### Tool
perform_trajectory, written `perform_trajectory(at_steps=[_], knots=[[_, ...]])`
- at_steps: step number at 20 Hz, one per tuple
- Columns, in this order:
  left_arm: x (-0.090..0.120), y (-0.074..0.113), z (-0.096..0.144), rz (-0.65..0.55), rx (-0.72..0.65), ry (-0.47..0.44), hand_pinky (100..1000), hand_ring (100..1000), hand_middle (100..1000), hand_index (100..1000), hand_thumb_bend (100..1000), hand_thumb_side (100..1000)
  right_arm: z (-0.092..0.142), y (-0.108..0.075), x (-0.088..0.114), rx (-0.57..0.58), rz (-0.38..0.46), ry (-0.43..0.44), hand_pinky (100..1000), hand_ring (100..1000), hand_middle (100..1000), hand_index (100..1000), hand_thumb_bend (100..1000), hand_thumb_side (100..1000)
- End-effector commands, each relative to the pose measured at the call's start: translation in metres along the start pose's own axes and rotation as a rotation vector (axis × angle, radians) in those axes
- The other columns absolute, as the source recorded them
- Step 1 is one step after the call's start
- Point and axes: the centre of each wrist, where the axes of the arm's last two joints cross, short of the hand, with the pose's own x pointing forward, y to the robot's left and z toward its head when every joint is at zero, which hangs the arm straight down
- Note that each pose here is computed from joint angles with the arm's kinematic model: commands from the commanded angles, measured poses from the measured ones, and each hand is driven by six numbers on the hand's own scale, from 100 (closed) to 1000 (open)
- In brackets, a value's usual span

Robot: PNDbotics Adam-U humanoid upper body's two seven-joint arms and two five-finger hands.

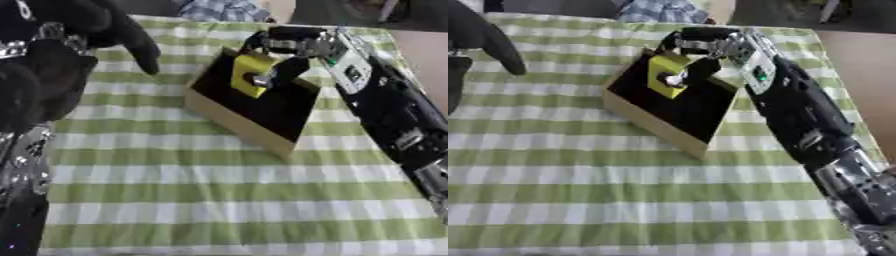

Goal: Pick up objects on the table and place them in the box.

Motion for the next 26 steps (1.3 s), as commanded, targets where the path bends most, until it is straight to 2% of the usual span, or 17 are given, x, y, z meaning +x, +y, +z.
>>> perform_trajectory(at_steps=[1,3,6,11,16,19,23,26], knots=[[0.004,0.002,-0.006,-0.02,-0.019,-0.021,557,650,640,786,100,668,0.007,-0.02,0.004,0.11,0.195,-0.075,857,945,845,868,291,670],[0.005,0.002,-0.006,-0.021,-0.02,-0.021,557,649,640,786,100,670,0.005,-0.019,0.006,0.122,0.224,-0.073,891,965,864,874,305,676],[0.005,0.003,-0.006,-0.025,-0.02,-0.02,557,649,640,786,100,670,0.005,-0.019,0.007,0.111,0.235,-0.076,884,957,860,875,270,669],[0.005,0.003,-0.005,-0.028,-0.015,-0.019,558,650,641,785,100,665,0.017,-0.043,0.012,-0.034,0.245,-0.076,870,943,859,882,210,634],[0.005,0.003,-0.004,-0.031,0.007,-0.015,559,652,643,785,100,656,0.049,-0.08,0.025,-0.253,0.258,-0.071,841,917,847,882,103,578],[0.005,0.004,-0.003,-0.034,0.017,-0.012,559,652,644,784,100,652,0.074,-0.099,0.033,-0.374,0.269,-0.048,844,908,845,891,100,559],[0.006,0.005,-0.002,-0.042,0.019,-0.005,559,652,644,784,100,657,0.106,-0.113,0.045,-0.51,0.291,-0.007,861,903,842,889,100,548],[0.006,0.005,-0.001,-0.049,0.013,-0.001,558,651,644,784,100,662,0.123,-0.115,0.054,-0.552,0.321,0.013,876,905,845,883,100,548]])
